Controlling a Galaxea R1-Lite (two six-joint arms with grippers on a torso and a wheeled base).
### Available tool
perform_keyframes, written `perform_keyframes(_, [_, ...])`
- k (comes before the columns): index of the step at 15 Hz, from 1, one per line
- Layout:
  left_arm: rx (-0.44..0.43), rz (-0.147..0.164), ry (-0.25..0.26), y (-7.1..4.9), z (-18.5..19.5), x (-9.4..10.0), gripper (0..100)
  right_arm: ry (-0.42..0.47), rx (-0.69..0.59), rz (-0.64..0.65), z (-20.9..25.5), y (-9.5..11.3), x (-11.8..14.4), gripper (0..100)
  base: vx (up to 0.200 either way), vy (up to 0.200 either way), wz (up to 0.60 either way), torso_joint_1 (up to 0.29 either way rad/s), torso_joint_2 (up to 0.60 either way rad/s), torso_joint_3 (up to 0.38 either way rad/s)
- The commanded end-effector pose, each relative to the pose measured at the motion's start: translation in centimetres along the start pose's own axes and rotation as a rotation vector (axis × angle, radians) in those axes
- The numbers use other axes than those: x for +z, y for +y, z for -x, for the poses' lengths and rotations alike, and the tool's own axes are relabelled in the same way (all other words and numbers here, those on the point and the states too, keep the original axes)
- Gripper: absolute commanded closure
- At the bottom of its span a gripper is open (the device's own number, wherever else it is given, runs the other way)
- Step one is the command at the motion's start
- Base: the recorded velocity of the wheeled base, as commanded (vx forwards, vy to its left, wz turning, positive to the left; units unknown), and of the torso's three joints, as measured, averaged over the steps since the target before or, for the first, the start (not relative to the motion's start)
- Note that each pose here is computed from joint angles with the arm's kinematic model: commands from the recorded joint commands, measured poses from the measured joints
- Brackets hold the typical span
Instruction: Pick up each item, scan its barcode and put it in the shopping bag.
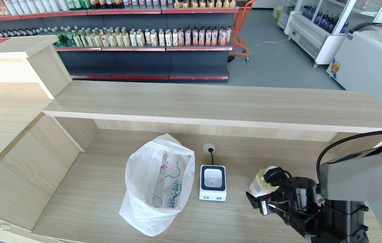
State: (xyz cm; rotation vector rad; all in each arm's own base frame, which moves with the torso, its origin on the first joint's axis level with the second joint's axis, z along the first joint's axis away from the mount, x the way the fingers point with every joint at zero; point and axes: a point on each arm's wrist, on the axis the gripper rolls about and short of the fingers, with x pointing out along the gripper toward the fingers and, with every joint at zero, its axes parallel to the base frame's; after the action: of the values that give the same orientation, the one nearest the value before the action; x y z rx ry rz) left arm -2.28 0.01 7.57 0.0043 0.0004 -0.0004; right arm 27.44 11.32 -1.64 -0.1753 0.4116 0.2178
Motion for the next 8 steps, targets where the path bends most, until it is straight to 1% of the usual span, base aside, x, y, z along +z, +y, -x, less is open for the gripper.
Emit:
perform_keyframes(1, [0.0,0.0,0.001,0.0,0.0,0.0,0,0.015,0.005,0.016,-1.4,0.5,-1.1,0,0.0,0.0,0.0,0.0,0.0,0.0])
perform_keyframes(6, [0.0,0.0,0.0,0.0,0.0,0.0,0,-0.104,0.004,0.016,-4.4,1.1,0.7,0,0.0,0.0,0.0,0.0,0.0,0.0])
perform_keyframes(8, [0.0,0.0,0.0,0.0,0.0,0.0,0,-0.126,0.005,0.04,-4.8,1.2,1.1,0,0.0,0.0,0.0,0.0,0.0,0.0])
